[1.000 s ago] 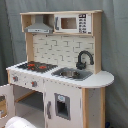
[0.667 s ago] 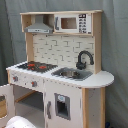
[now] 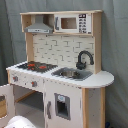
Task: Play with the kitchen
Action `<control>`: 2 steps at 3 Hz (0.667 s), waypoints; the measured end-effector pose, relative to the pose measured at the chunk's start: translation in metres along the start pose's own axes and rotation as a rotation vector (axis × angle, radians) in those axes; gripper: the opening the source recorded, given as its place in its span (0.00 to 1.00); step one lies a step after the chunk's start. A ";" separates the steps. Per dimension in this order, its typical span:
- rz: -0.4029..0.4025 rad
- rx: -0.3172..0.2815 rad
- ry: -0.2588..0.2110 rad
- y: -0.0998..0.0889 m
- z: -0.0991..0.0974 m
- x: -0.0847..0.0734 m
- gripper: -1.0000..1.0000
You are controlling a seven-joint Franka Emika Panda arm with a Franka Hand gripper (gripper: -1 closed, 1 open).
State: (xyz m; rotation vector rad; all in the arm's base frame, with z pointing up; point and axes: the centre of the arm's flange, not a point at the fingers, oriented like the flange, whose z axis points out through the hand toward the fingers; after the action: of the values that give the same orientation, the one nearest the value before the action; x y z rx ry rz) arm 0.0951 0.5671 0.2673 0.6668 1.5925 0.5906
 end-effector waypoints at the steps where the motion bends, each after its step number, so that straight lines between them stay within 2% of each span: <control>1: 0.060 -0.045 -0.018 0.013 -0.009 -0.011 1.00; 2: 0.125 -0.094 -0.001 0.022 -0.018 -0.007 1.00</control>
State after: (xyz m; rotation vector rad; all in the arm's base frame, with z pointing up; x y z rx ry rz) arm 0.0798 0.5777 0.2899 0.6988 1.5202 0.7527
